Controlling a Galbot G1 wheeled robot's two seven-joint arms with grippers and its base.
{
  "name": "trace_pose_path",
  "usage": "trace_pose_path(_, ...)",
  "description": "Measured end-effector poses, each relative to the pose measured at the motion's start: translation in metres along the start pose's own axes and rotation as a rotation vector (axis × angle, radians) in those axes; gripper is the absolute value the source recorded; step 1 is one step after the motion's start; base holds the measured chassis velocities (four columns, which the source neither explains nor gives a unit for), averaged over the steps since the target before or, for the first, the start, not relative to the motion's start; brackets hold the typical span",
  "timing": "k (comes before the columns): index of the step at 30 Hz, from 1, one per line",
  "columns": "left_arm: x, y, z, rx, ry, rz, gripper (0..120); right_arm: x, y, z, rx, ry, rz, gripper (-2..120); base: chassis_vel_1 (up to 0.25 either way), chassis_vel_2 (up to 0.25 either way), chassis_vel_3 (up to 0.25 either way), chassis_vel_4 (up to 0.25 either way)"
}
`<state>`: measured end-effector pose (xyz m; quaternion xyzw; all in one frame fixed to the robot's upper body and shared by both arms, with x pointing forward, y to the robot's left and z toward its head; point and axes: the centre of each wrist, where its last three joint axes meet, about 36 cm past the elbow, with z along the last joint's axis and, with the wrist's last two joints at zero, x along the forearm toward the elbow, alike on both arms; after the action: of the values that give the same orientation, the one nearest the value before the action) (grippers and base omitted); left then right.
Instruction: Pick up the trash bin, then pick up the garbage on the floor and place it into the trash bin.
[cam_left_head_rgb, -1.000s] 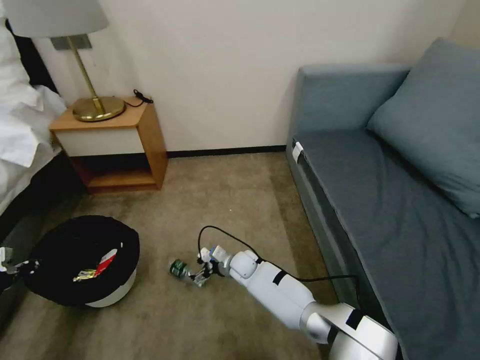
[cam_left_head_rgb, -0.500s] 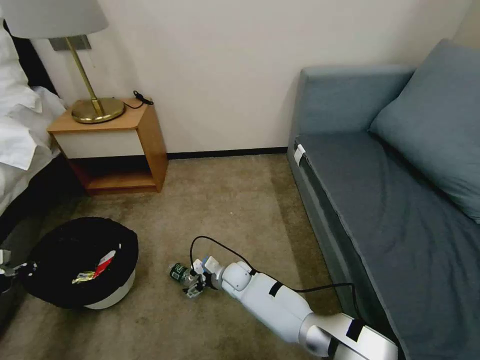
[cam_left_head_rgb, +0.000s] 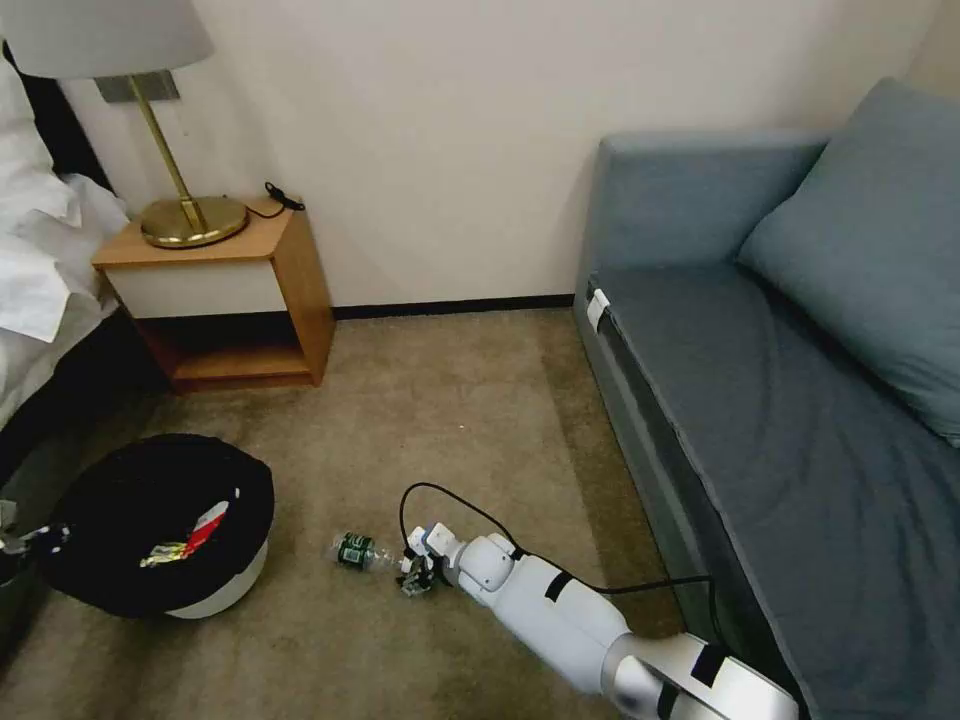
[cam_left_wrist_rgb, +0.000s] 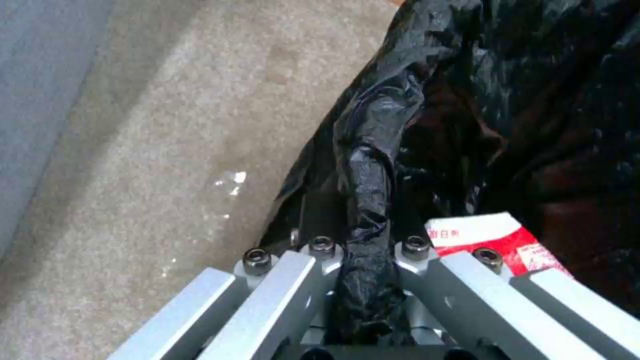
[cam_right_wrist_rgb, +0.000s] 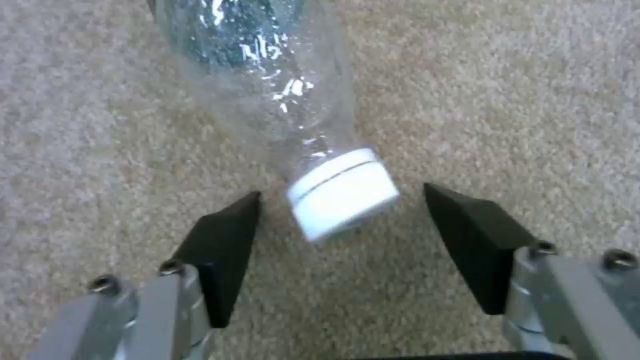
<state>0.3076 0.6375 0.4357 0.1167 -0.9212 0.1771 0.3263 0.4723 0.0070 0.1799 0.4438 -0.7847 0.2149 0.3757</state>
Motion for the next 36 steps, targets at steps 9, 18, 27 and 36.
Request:
trace_pose_path(9,-0.001,-0.001,0.0,0.001,-0.002,0.002,3,0.0,-0.002,0.001,0.016,-0.007,-0.002,40,0.0,0.0,0.0,0.0)
trace_pose_path(18,-0.001,0.0,0.0,0.0,0.001,0.001,3,0.0,0.001,0.002,0.023,-0.023,-0.003,33,0.0,0.0,0.0,0.0)
trace_pose_path(27,-0.003,0.005,0.003,0.01,0.01,-0.008,3,0.014,0.004,-0.031,-0.059,-0.146,0.002,33,0.0,0.0,0.0,0.0)
trace_pose_path(36,-0.008,0.002,0.007,0.013,0.018,0.001,3,0.043,0.008,-0.075,-0.155,-0.297,-0.007,33,0.0,0.0,0.0,0.0)
